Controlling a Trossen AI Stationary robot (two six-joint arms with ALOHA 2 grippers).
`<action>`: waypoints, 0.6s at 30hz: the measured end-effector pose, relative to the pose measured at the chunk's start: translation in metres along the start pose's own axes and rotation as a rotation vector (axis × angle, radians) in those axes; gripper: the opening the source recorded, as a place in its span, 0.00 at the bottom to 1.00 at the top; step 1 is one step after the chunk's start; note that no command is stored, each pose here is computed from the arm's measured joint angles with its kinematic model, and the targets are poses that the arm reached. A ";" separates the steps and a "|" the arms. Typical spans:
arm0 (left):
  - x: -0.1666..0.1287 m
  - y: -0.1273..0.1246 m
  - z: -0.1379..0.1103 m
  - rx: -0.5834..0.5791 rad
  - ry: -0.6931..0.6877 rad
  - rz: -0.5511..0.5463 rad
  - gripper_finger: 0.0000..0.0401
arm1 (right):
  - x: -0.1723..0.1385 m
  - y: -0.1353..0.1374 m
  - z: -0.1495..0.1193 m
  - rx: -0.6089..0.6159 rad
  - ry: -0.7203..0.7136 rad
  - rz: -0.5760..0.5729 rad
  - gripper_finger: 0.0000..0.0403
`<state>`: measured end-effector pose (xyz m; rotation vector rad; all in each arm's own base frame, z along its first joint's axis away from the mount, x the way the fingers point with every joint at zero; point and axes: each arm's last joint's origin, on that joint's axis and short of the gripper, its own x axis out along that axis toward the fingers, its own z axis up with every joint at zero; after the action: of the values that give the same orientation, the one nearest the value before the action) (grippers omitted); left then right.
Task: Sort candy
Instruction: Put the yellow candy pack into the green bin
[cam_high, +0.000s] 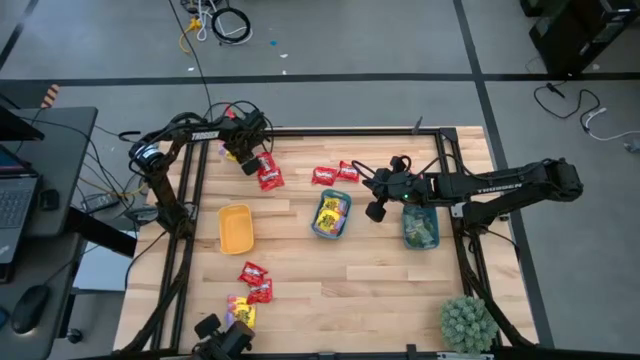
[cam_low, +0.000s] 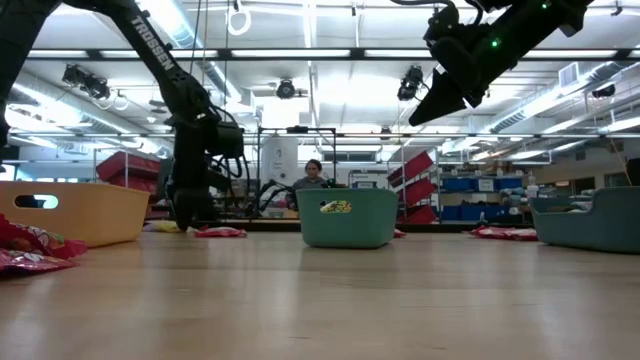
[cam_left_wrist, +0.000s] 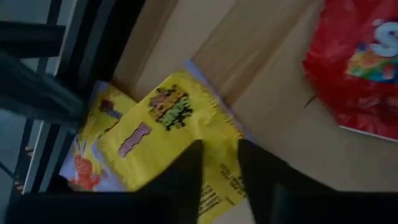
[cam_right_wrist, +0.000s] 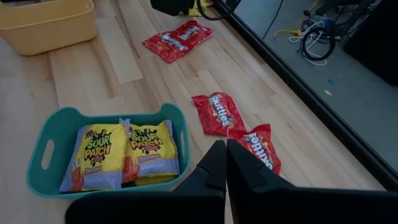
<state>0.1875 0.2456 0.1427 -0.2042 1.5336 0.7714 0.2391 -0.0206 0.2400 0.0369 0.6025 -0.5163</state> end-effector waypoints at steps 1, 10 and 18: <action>-0.001 -0.001 0.002 0.021 -0.006 0.001 0.18 | 0.000 0.000 0.000 0.000 0.000 0.000 0.00; -0.007 -0.005 0.014 0.054 -0.096 -0.026 0.01 | 0.000 0.000 0.000 0.000 0.000 0.001 0.00; -0.027 -0.013 0.011 0.066 -0.099 0.021 0.03 | 0.000 0.000 -0.001 -0.004 0.008 -0.001 0.00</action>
<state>0.2079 0.2335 0.1639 -0.0991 1.4667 0.7359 0.2386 -0.0206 0.2394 0.0346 0.6117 -0.5159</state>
